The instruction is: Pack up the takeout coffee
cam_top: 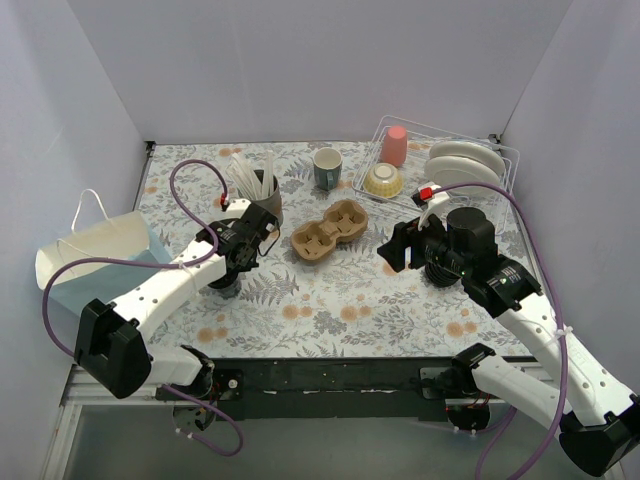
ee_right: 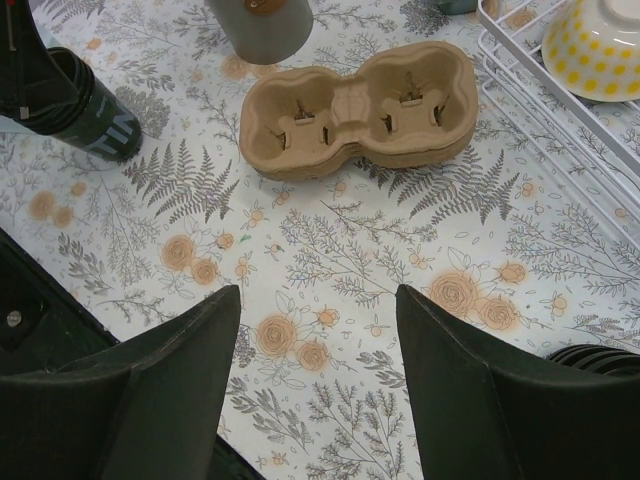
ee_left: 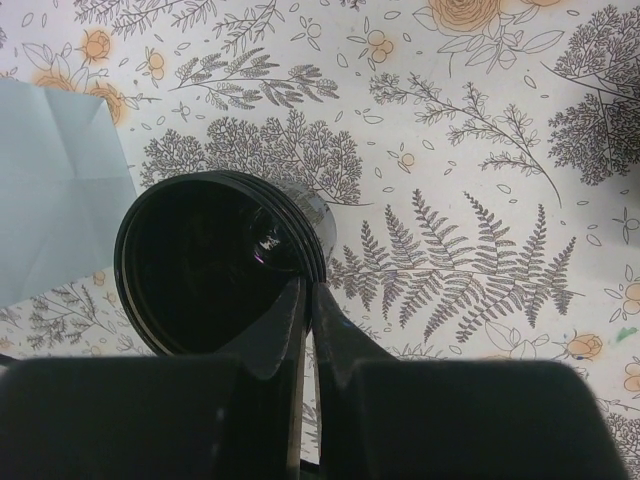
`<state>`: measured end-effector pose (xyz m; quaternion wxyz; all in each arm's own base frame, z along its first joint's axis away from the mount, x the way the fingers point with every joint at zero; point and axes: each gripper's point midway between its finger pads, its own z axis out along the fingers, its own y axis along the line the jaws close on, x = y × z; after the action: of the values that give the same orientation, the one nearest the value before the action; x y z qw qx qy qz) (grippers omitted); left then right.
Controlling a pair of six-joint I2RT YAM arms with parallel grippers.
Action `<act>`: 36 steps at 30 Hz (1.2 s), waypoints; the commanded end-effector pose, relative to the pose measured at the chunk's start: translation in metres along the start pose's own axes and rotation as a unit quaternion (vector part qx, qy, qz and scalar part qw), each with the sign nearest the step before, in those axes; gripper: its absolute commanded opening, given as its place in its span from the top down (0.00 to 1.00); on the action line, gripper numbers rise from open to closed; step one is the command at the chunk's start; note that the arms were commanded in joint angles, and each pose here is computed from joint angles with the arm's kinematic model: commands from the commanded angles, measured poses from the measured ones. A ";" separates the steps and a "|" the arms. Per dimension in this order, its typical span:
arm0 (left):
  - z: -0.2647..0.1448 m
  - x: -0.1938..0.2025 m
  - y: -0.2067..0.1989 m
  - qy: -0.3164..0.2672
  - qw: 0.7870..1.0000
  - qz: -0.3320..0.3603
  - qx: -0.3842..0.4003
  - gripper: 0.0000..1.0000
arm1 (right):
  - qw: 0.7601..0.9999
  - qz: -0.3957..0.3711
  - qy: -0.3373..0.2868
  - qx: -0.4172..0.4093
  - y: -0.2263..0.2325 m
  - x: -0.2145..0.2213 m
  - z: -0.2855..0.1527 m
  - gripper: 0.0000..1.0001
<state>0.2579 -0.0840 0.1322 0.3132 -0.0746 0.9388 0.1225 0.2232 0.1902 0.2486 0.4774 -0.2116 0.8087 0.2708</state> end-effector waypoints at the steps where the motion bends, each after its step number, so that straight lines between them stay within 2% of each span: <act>1: -0.004 -0.009 -0.002 -0.008 1.000 -0.002 0.008 1.00 | 1.000 -0.004 -0.012 -0.009 0.005 -0.012 -0.004 0.28; 26: -0.021 -0.039 0.006 -0.023 0.999 0.026 -0.020 1.00 | 1.000 -0.006 -0.013 -0.009 0.005 -0.014 -0.004 0.28; 36: -0.051 -0.070 0.006 -0.050 0.999 0.003 0.004 1.00 | 1.000 -0.011 -0.021 -0.007 0.006 -0.020 -0.009 0.28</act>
<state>0.2805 -0.0904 0.1884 0.3356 -0.0558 0.9309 0.1330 0.2213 0.1889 0.2409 0.4631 -0.2122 0.8184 0.2660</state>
